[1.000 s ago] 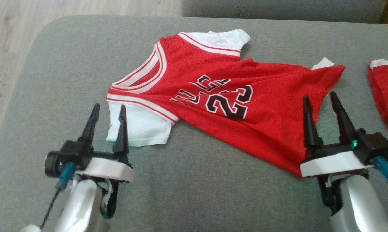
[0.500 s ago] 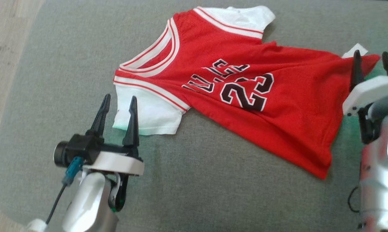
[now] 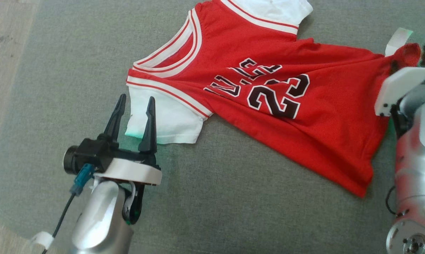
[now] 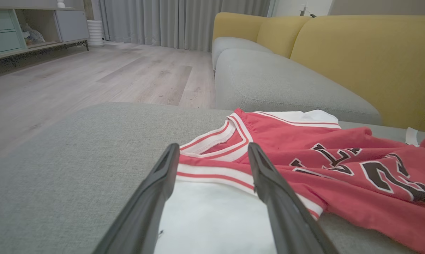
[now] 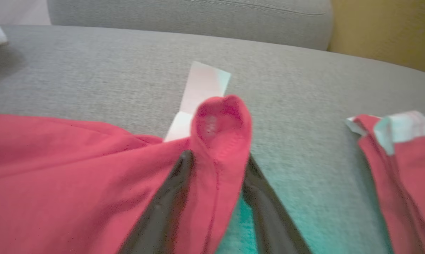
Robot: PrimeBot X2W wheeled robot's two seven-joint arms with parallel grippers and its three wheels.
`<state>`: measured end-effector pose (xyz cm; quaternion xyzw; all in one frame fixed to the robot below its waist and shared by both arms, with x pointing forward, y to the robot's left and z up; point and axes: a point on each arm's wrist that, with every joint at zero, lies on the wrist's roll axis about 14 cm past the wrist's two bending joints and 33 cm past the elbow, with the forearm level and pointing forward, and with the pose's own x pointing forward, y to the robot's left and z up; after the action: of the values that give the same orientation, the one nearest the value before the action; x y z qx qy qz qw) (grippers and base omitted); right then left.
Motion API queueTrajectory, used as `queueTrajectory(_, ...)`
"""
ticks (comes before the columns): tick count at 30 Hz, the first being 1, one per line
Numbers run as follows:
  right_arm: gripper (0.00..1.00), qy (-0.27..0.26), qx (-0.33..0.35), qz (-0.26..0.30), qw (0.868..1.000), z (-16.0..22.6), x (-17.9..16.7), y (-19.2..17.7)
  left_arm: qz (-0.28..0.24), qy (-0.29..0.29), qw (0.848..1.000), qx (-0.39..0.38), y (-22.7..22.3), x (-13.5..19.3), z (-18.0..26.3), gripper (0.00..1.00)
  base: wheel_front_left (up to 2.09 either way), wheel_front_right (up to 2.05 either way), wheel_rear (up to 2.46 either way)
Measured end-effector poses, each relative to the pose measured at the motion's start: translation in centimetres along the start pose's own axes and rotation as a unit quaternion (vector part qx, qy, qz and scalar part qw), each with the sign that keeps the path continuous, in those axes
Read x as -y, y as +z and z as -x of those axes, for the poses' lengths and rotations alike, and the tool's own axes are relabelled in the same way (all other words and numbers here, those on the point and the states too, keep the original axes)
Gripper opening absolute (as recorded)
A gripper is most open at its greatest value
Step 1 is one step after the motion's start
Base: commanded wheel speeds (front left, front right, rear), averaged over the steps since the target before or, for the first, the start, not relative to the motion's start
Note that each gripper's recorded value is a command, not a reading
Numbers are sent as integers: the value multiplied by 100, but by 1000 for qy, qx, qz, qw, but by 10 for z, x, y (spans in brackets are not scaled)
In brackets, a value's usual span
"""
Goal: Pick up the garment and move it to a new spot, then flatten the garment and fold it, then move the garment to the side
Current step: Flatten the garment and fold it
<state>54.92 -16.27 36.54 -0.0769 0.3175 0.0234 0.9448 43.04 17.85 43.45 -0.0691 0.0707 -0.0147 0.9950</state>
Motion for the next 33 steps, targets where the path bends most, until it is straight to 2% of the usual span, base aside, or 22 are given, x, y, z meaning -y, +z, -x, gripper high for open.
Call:
queueTrajectory(7,0,-2,48,47,998,-9,4,33,0,-3,1000,9,6,0,-7,100,0,0,0)
queueTrajectory(14,0,-39,182,78,979,-10,34,140,-1,2,1000,6,4,-4,-6,100,0,0,0)
queueTrajectory(18,0,-38,215,99,971,-13,30,169,-3,5,1000,5,4,-6,-7,100,0,0,0)
queueTrajectory(19,92,-37,214,103,971,-15,28,170,-3,5,1000,4,3,-7,-7,100,0,0,0)
queueTrajectory(20,100,-36,211,108,971,-16,27,171,-4,5,1000,2,2,-7,-6,100,0,0,0)
queueTrajectory(24,100,-30,210,113,971,-20,21,168,0,6,1000,3,3,-7,-7,100,0,0,0)
queueTrajectory(29,100,-29,243,90,965,-7,23,175,1,-2,1000,16,12,-2,-10,100,0,0,0)
queueTrajectory(33,100,-10,273,47,961,11,10,167,2,-11,999,31,22,6,-13,100,0,0,0)
